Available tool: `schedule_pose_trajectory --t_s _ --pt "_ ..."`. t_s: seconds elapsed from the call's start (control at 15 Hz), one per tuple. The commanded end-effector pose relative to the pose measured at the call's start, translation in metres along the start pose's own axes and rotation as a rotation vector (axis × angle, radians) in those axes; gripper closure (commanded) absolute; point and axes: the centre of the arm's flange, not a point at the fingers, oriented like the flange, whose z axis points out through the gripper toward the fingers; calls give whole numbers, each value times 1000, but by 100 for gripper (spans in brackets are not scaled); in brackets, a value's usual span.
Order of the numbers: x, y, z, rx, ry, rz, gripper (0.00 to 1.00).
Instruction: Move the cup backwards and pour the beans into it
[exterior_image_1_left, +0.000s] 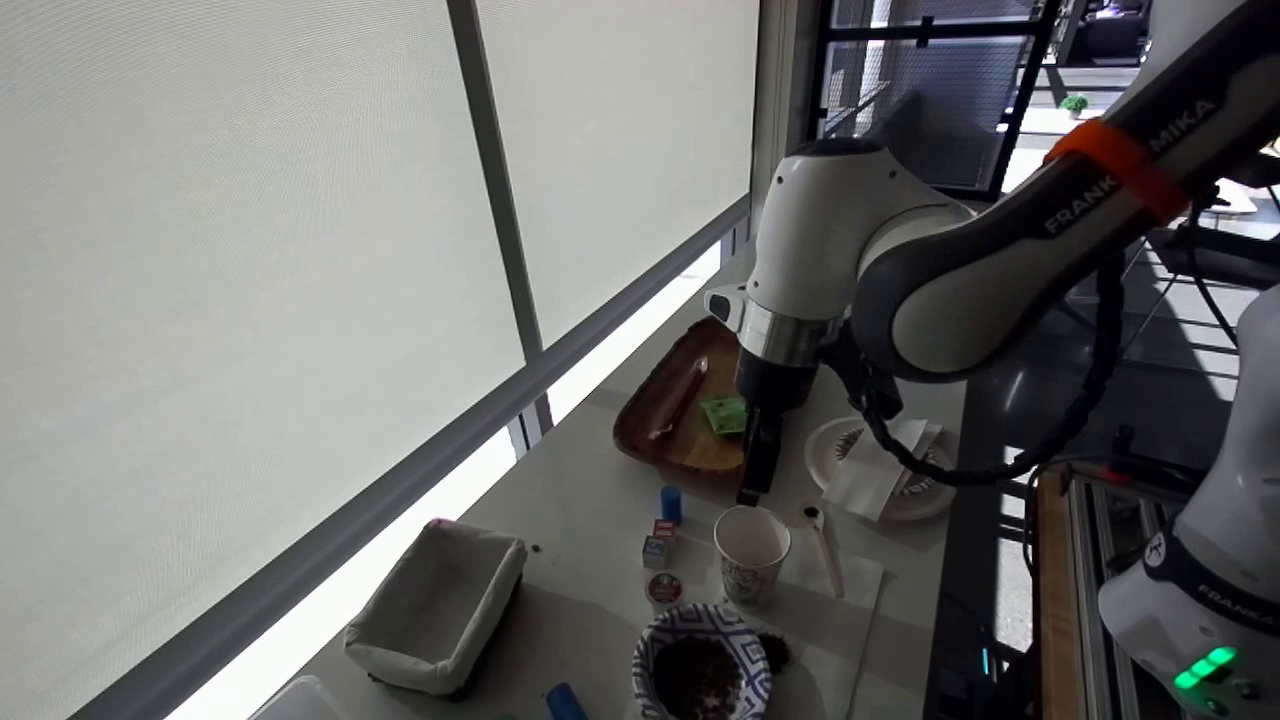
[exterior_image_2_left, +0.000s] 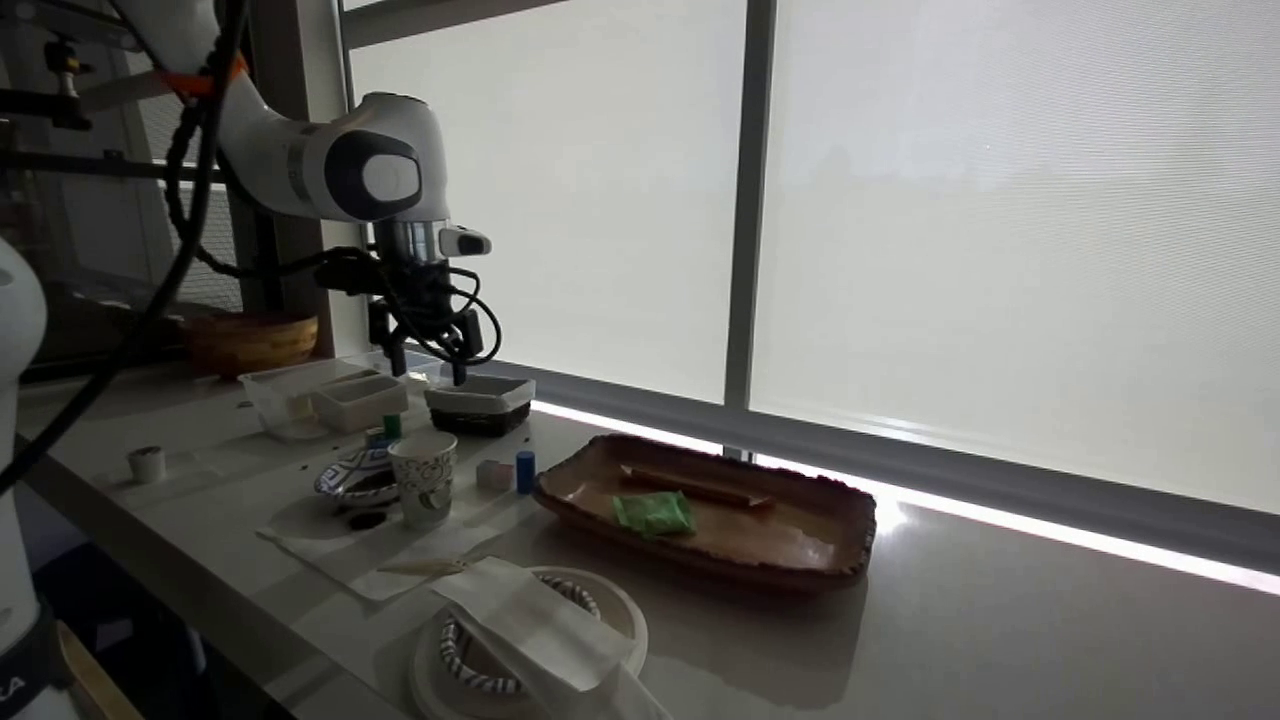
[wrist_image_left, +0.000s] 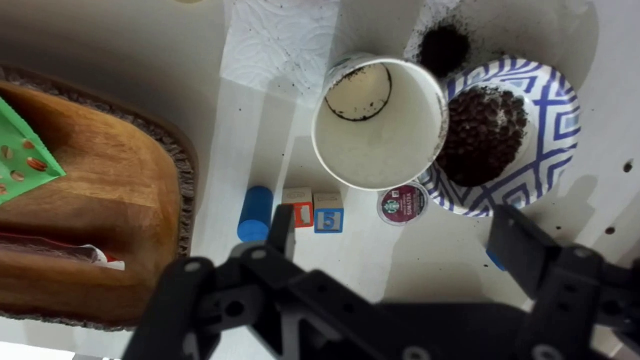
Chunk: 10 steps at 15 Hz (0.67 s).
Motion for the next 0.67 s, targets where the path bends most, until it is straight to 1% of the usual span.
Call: schedule_pose_trajectory --t_s 0.0,0.27,0.33,0.47,0.6 --pt "18 1 34 -44 -30 -38 0" --pt "16 5 56 -23 -79 -55 0" --pt "14 8 60 -16 -103 -49 0" --pt "15 10 68 -7 -104 -46 0" --pt "17 13 79 -11 -124 -45 0"
